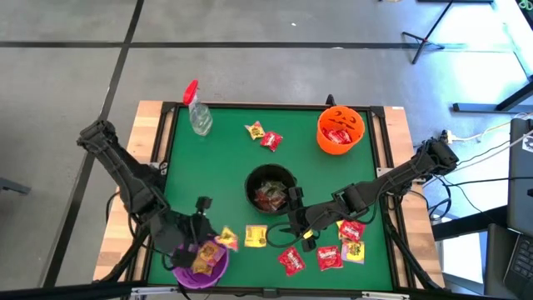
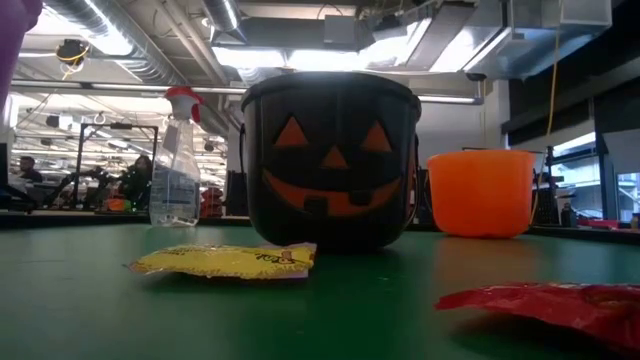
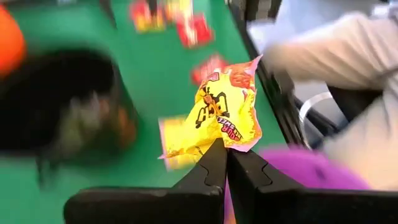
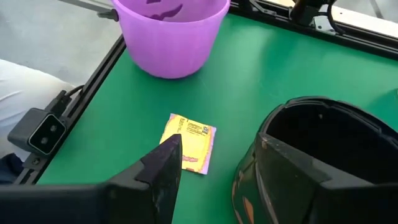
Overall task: Sort candy
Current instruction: Put the yellow candy into the purple bucket
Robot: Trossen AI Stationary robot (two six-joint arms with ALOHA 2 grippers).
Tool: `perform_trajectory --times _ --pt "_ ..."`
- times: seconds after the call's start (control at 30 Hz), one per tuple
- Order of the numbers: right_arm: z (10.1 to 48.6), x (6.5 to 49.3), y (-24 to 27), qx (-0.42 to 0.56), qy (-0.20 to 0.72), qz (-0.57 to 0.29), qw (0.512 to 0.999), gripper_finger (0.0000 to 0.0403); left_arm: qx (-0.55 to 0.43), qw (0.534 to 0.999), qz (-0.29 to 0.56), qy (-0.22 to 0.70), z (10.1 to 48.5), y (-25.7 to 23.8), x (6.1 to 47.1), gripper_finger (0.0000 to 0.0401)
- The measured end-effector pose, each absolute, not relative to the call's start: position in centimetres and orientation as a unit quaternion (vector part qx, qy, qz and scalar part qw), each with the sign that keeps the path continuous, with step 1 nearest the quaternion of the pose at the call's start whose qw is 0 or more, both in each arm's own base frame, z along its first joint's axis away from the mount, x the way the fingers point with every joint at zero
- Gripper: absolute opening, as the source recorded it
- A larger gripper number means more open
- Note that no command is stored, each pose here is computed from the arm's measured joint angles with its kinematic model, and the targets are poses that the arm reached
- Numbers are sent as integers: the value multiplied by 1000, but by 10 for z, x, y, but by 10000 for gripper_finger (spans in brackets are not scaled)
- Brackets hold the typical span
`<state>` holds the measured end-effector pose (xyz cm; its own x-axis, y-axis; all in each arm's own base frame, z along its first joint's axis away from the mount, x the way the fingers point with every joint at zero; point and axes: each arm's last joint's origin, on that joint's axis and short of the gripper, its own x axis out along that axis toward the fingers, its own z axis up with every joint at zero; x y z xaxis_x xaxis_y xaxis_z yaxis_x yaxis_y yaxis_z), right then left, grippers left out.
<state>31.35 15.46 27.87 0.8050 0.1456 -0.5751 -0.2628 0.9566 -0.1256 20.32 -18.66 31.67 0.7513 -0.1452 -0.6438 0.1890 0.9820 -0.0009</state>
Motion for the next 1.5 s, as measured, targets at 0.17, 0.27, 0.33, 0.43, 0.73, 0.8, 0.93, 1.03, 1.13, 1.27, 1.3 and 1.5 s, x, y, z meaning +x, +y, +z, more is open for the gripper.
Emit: perform_trajectory --times 0.17,0.27,0.33,0.43,0.73,0.8,0.93,1.03,1.13,1.27,1.3,1.5 --pt "279 314 155 -100 292 108 945 200 -52 890 -57 449 303 -188 180 0" --pt "279 314 155 -100 292 108 945 199 -90 885 -42 455 303 -193 175 0" --pt "279 314 154 -99 292 108 945 199 -100 885 -39 454 303 -195 172 0" --pt "279 314 154 -100 292 108 945 199 -115 880 -31 461 302 -197 169 0" --pt "279 314 154 -99 292 108 945 199 -171 873 -50 454 305 -207 167 0" --pt "279 314 154 -99 292 108 945 199 -187 869 -43 457 305 -207 166 2" --pt "279 314 154 -99 292 108 945 199 -200 866 -37 458 305 -207 166 34" --pt "279 314 154 -99 292 108 945 199 -199 867 -34 455 305 -207 166 70" --pt "279 314 154 -99 292 108 945 199 -194 872 -29 448 305 -207 166 100" --pt "280 314 155 -98 288 108 947 199 -184 881 -22 435 305 -205 168 120" --pt "280 314 155 -97 286 109 947 199 -177 886 -22 429 306 -205 169 121" --pt "282 316 156 -94 274 110 951 199 -124 920 -32 371 312 -203 180 123"
